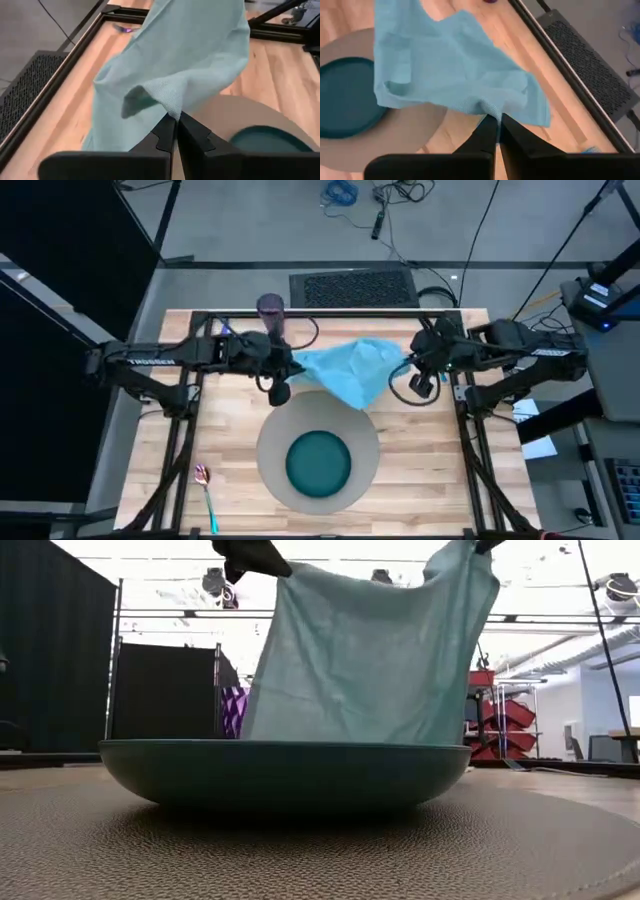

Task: Set table place
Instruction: Fold the blue table napkin

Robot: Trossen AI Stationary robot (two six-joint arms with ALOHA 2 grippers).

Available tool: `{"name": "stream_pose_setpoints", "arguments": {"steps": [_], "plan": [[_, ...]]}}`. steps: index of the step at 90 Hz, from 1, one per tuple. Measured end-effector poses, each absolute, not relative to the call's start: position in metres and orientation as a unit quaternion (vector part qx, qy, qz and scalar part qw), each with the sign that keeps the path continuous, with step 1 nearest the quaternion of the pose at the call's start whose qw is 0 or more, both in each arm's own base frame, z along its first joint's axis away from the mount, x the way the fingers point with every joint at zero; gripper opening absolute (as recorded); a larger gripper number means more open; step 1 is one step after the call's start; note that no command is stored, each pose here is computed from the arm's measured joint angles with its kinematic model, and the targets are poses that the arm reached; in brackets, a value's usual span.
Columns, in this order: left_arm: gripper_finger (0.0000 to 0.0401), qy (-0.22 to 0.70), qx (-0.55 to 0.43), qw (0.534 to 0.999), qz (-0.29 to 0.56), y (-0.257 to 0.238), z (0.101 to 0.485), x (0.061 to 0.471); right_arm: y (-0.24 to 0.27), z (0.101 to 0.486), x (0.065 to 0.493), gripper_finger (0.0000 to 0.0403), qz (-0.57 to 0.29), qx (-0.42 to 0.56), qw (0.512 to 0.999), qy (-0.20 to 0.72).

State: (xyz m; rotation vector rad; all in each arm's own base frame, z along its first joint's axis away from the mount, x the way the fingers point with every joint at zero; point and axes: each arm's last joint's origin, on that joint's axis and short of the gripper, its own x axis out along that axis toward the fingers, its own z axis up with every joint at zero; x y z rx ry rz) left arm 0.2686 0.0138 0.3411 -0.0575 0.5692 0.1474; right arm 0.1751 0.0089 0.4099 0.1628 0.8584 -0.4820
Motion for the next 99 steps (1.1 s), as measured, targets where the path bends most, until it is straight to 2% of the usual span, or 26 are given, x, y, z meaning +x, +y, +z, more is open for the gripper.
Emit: {"name": "stream_pose_setpoints", "arguments": {"steps": [11,28,42,49,61,69,85,99], "plan": [[0.0,0.285,-0.023,0.954,0.091,0.009,0.34,0.268,0.009,0.411,0.169,0.0,-0.254,0.061,0.876,0.405],[0.0,0.269,-0.001,0.952,0.147,0.013,0.348,0.259,0.002,0.405,0.155,0.0,-0.312,0.048,0.837,0.447],[0.0,0.254,-0.003,0.953,0.164,0.02,0.355,0.253,-0.006,0.408,0.158,0.0,-0.343,0.006,0.836,0.429],[0.0,0.25,-0.004,0.954,0.168,0.022,0.356,0.251,-0.008,0.413,0.171,0.0,-0.315,0.005,0.864,0.393],[0.0,0.251,-0.004,0.953,0.169,0.022,0.356,0.25,-0.003,0.417,0.198,0.0,-0.187,0.057,0.911,0.362],[0.0,0.266,-0.003,0.949,0.166,0.02,0.354,0.249,0.003,0.407,0.205,0.0,-0.168,0.076,0.897,0.402],[0.0,0.289,-0.005,0.944,0.161,0.013,0.354,0.237,0.016,0.387,0.206,0.0,-0.197,0.081,0.844,0.492],[0.0,0.29,-0.012,0.944,0.161,0.007,0.359,0.223,0.029,0.388,0.207,0.0,-0.182,0.089,0.853,0.48]]}}
